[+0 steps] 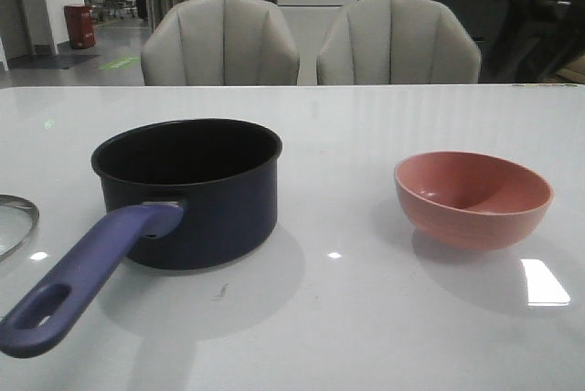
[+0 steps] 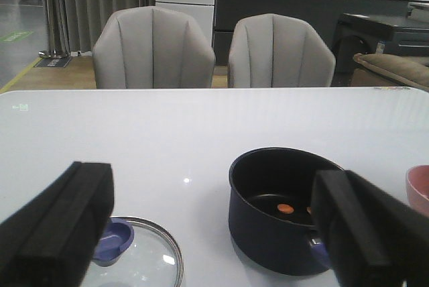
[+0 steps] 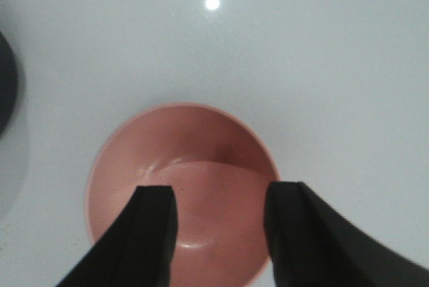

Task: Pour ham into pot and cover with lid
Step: 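Release the pink bowl and raise the right gripper away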

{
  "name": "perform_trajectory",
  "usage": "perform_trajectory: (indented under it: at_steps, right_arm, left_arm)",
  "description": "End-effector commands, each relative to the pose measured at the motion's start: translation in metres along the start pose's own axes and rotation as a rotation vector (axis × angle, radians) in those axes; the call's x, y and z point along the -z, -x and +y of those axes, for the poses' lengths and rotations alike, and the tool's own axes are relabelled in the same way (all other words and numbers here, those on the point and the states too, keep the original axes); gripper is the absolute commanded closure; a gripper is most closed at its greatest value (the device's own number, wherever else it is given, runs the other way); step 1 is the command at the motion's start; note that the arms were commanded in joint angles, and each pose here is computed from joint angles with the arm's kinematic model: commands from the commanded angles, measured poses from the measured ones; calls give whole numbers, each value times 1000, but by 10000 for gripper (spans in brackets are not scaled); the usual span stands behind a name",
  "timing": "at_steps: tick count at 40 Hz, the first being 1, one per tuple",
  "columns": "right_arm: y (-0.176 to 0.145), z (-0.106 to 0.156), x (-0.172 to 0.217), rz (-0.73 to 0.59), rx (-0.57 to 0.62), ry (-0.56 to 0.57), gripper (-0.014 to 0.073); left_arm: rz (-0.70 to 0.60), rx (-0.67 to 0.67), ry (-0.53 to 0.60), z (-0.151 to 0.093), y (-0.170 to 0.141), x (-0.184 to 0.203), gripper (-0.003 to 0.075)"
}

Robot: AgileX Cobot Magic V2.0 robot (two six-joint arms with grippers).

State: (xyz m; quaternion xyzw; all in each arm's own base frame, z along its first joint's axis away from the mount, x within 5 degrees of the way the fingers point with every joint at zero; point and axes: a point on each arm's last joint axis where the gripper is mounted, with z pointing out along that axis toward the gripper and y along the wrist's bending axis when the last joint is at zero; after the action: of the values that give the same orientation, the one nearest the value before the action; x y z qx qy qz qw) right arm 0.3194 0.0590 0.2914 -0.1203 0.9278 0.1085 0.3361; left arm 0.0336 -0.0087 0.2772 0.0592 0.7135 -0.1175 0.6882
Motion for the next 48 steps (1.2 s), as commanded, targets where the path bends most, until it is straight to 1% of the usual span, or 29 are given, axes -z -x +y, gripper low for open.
perform_trajectory:
  at_steps: [1, 7, 13, 15, 19, 27, 31, 36, 43, 45, 48]
  right_arm:
    - [7, 15, 43, -239, 24, -15, 173]
    - [-15, 34, 73, -384, 61, -13, 173]
    - [-40, 42, 108, -535, 79, -21, 173]
    - [-50, 42, 115, -565, 80, -25, 173]
    - [-75, 42, 137, -664, 80, -40, 173]
    - [-132, 38, 156, -841, 65, -76, 173]
    - [-158, 37, 156, -869, 61, -73, 173]
    - [-182, 35, 146, -847, 57, -62, 173]
    - [-195, 33, 133, -804, 43, -60, 176]
    - [-195, 33, 133, -802, 43, -60, 195]
    - [-195, 33, 133, -803, 43, -60, 294]
  left_arm:
    - [-76, 9, -18, -2, 13, 0, 83]
    - [-78, 9, -18, -2, 14, 0, 83]
    - [-82, 9, -19, -2, 14, 0, 83]
    - [-84, 9, -19, -2, 14, 0, 83]
    - [-86, 9, -19, -2, 14, 0, 83]
    - [-86, 9, -19, -2, 14, 0, 83]
    - [-86, 9, -19, -2, 14, 0, 83]
    - [-86, 9, -19, -2, 14, 0, 83]
    - [-86, 9, -19, -2, 14, 0, 83]
    - [-86, 9, -19, -2, 14, 0, 83]
    - [-86, 9, -19, -2, 14, 0, 83]
